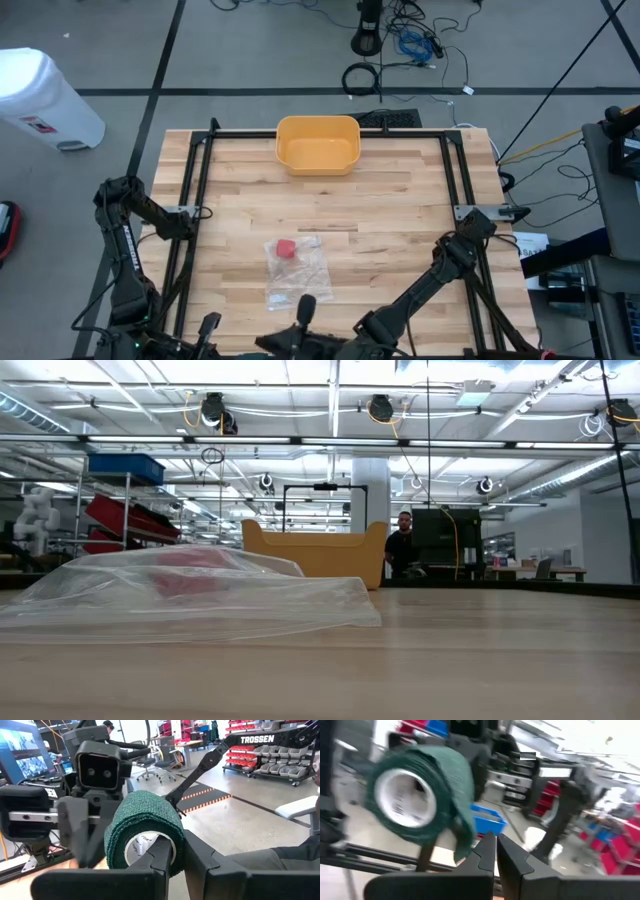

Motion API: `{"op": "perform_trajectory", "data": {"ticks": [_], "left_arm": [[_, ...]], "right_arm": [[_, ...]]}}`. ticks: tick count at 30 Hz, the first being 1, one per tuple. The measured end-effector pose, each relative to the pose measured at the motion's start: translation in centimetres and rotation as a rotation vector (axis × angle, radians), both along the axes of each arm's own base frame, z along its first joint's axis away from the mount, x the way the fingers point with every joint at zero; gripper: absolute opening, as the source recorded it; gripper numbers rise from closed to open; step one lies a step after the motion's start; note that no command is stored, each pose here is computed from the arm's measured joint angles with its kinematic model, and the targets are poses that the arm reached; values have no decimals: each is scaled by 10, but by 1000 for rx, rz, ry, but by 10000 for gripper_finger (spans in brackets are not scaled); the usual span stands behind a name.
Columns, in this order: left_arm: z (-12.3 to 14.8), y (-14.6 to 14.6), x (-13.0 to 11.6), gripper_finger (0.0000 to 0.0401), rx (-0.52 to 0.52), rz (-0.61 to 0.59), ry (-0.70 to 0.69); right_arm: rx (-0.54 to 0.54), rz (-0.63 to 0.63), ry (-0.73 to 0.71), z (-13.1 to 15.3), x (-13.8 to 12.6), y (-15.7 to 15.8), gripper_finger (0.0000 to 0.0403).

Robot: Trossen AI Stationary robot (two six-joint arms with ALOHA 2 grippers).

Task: Roll bandage
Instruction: Roll the green bandage

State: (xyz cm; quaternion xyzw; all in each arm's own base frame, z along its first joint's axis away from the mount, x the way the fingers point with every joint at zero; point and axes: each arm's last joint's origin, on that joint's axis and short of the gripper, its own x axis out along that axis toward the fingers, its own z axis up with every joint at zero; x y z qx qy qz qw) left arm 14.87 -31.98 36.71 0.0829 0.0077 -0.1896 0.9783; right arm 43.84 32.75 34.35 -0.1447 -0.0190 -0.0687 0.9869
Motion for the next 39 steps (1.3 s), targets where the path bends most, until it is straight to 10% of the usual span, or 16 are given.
{"op": "perform_trajectory", "data": {"ticks": [39], "left_arm": [[5,4,6,39,-16,76,-34]], "right_arm": [[237,215,-4,-7,-1,12,4]]}}
